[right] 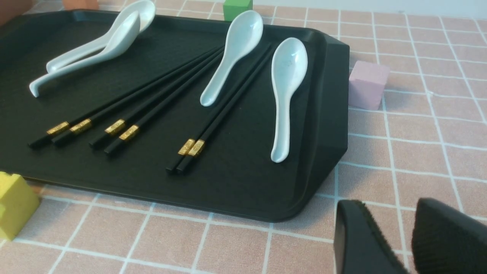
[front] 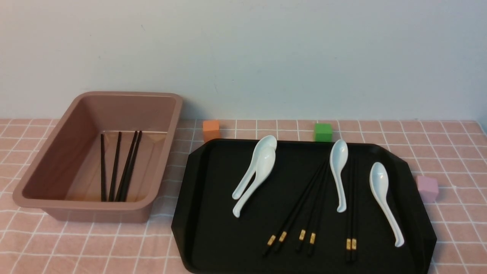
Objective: On pink tablecloth take chopsticks from black tray and put them in box.
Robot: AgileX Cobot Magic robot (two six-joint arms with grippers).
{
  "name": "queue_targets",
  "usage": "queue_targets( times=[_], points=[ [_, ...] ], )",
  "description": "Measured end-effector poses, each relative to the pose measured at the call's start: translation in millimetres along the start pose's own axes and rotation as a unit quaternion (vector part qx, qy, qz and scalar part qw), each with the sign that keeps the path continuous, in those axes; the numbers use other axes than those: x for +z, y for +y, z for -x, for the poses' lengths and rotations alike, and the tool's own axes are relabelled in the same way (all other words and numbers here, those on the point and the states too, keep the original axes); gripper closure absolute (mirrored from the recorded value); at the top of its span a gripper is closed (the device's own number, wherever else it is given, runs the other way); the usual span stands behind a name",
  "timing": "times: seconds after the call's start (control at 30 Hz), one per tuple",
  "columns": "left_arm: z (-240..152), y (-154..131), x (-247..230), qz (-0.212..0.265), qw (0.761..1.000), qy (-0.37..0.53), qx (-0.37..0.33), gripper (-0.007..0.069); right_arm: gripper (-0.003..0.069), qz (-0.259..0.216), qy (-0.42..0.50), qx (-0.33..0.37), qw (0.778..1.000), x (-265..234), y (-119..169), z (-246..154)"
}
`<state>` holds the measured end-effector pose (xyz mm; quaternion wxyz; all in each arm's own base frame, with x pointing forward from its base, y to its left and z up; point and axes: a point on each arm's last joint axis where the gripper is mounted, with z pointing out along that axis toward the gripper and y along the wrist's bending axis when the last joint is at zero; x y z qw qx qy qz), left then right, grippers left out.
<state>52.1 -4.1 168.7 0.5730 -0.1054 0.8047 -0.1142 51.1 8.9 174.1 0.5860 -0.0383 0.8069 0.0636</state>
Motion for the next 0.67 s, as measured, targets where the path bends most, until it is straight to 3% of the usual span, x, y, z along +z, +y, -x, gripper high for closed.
queue_targets(
  times=[0.67],
  points=[
    [0.0,0.0,0.0,0.000,1.000,0.000,0.000,0.0614,0.0419,0.000,0.000,0.000,1.000,0.0,0.0,0.0]
  ],
)
